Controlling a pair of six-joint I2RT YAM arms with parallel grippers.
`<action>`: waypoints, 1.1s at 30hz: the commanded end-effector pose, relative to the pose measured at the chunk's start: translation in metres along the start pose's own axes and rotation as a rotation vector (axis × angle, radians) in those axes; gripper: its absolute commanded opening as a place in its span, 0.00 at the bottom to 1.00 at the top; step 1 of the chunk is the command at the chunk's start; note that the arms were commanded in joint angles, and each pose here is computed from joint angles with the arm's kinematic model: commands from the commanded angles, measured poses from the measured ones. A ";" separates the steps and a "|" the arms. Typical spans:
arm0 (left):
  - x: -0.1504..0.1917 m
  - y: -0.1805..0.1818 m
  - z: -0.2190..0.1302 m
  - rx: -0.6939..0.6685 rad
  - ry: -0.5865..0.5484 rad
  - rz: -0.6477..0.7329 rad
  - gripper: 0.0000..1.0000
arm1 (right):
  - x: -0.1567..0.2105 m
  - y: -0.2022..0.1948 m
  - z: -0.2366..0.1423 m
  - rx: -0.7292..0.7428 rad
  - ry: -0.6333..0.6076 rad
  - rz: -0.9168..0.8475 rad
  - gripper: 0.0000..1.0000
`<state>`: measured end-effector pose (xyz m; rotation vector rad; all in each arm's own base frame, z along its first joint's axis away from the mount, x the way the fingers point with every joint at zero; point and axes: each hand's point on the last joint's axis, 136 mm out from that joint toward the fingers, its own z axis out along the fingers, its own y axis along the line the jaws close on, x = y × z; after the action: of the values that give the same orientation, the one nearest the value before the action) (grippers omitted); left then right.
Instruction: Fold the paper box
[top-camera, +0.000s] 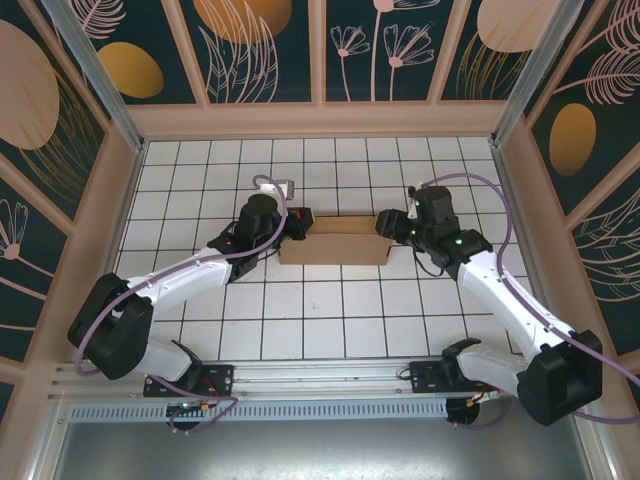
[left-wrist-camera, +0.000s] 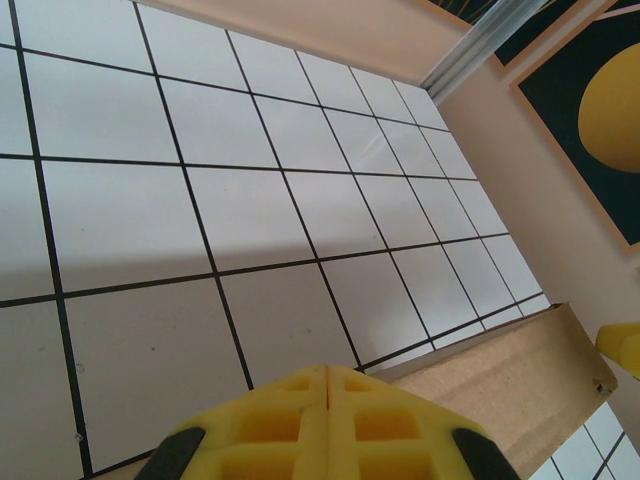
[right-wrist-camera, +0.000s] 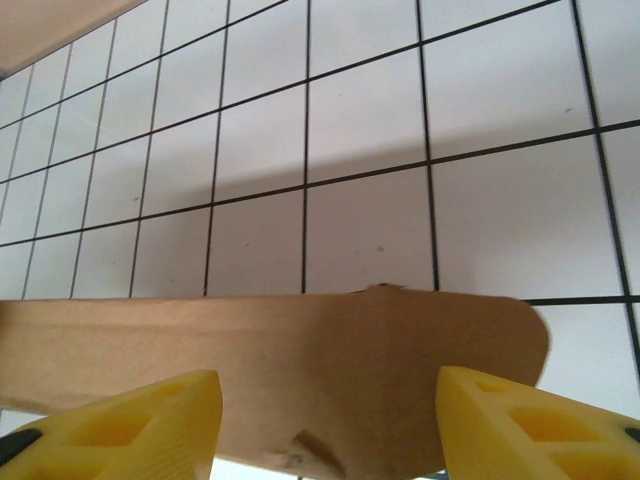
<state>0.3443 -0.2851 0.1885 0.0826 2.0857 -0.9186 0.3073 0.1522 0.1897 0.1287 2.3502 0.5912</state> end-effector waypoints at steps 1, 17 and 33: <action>0.021 0.014 0.001 -0.032 0.062 0.008 0.00 | 0.001 -0.010 0.005 0.041 0.011 -0.019 0.59; 0.037 0.017 0.006 -0.003 0.094 -0.023 0.00 | 0.038 0.001 0.029 -0.124 0.129 0.137 0.42; 0.045 0.029 0.005 -0.042 0.099 -0.057 0.00 | -0.020 -0.006 -0.007 0.008 -0.056 0.012 0.52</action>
<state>0.3430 -0.2861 0.1890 0.0715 2.0263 -0.9797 0.3157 0.1528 0.1751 0.1980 2.3461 0.7075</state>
